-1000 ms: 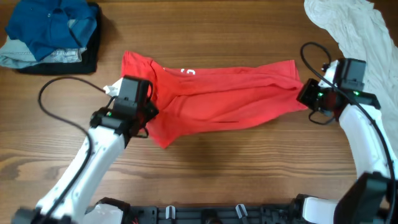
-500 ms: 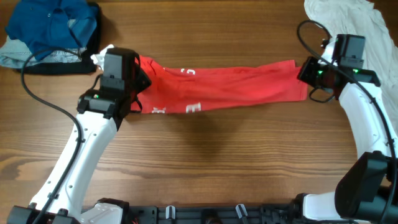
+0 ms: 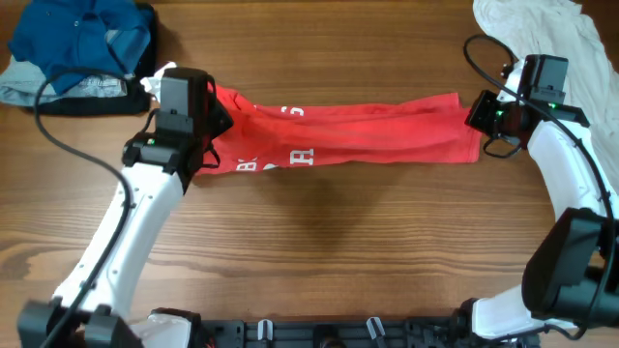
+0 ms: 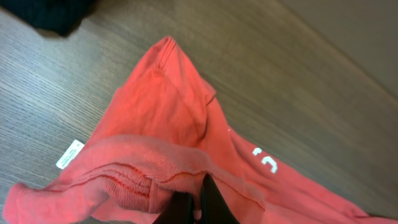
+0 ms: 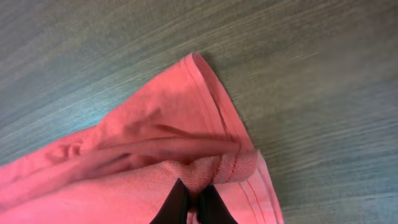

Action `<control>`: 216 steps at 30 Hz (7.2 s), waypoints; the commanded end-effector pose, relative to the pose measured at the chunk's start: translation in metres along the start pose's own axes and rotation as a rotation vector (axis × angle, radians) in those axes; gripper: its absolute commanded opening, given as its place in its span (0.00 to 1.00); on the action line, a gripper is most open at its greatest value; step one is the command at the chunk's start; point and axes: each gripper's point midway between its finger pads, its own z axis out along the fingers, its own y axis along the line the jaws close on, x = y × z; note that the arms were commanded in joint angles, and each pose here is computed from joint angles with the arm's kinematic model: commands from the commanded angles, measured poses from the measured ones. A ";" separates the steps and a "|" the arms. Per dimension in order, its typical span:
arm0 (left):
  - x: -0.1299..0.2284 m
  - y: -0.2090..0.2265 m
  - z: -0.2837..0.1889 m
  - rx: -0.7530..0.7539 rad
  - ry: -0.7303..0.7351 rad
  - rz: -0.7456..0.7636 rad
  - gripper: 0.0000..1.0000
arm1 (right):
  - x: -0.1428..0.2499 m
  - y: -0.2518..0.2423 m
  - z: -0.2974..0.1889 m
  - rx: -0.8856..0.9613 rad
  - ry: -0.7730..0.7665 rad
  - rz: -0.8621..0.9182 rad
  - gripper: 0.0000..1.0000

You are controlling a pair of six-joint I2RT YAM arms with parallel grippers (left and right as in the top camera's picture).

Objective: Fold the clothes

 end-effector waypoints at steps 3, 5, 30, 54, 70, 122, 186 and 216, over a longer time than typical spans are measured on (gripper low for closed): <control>0.007 0.007 0.035 -0.056 0.032 0.025 0.04 | -0.020 0.008 0.000 -0.026 -0.065 -0.051 0.04; 0.010 0.006 0.046 -0.060 0.038 0.043 0.04 | -0.025 0.010 -0.001 -0.031 -0.086 -0.055 0.05; 0.077 0.054 -0.104 -0.099 0.349 -0.030 0.04 | 0.053 0.006 -0.096 -0.002 0.126 0.059 0.04; 0.143 0.081 -0.049 -0.401 0.671 0.057 0.04 | 0.051 0.039 0.048 -0.078 0.197 -0.038 0.04; 0.136 0.080 -0.042 -0.396 0.629 0.061 1.00 | 0.012 0.047 0.070 -0.108 0.029 -0.055 0.04; 0.245 0.089 -0.002 -0.321 0.524 0.254 0.68 | 0.014 0.046 0.070 -0.104 0.037 -0.079 0.04; 0.052 -0.016 0.116 -0.119 0.159 0.381 1.00 | 0.024 0.027 0.063 -0.070 0.099 -0.032 0.04; 0.044 -0.013 0.108 -0.121 0.151 0.365 1.00 | -0.025 -0.008 0.032 0.120 0.005 -0.063 0.86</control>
